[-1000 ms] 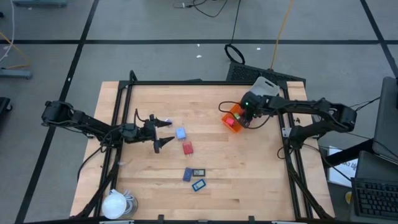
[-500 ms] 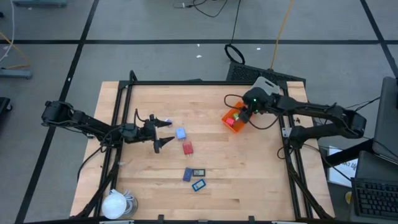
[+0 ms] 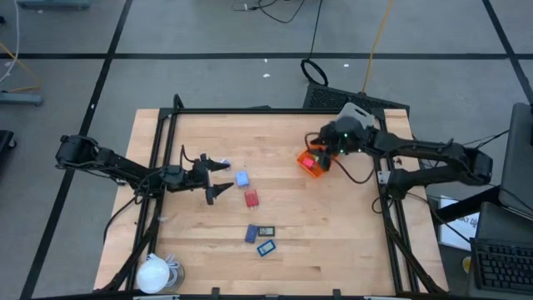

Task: Pick & Place Office items
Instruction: Put the dark blue charger adapter into the orange bin

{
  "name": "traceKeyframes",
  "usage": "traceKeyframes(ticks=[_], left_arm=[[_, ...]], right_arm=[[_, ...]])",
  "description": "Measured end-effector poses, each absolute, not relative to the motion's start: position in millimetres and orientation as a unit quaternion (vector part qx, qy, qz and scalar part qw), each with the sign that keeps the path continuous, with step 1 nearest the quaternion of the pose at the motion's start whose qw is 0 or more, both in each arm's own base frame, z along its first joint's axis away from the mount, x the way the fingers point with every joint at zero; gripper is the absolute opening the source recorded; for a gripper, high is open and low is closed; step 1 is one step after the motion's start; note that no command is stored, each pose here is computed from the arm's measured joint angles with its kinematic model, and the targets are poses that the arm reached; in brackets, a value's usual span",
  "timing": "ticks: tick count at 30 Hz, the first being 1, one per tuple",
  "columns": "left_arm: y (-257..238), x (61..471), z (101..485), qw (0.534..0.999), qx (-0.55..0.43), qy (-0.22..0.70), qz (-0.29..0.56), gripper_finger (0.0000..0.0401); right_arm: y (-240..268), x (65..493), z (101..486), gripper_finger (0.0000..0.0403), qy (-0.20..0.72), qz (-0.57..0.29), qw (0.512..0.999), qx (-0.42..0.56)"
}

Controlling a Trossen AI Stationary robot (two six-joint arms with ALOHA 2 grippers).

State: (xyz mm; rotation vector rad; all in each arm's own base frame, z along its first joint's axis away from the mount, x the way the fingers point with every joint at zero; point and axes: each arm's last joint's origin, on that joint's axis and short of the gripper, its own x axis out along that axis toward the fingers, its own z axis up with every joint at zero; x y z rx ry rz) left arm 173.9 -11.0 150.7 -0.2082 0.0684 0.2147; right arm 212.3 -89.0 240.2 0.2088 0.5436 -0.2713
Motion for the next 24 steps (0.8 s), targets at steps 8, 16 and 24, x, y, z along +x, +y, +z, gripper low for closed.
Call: traceKeyframes(ticks=[8, 16, 24], left_arm=[[-10.3, 173.8, 150.6, 0.986, -0.111, 0.032, 0.118, 0.0363], [-7.5, 172.4, 145.0, 0.959, -0.222, 0.034, 0.173, 0.0363], [2.9, 169.2, 134.1, 0.928, -0.268, 0.056, 0.252, 0.0363]], right_arm=[[-57.4, 227.5, 251.8, 0.0161, 0.205, 0.058, 0.976, 0.051], [-38.7, 232.2, 254.8, 0.0161, 0.185, 0.124, 0.975, 0.008], [-37.7, 232.4, 254.8, 0.0158, 0.186, 0.124, 0.975, 0.007]])
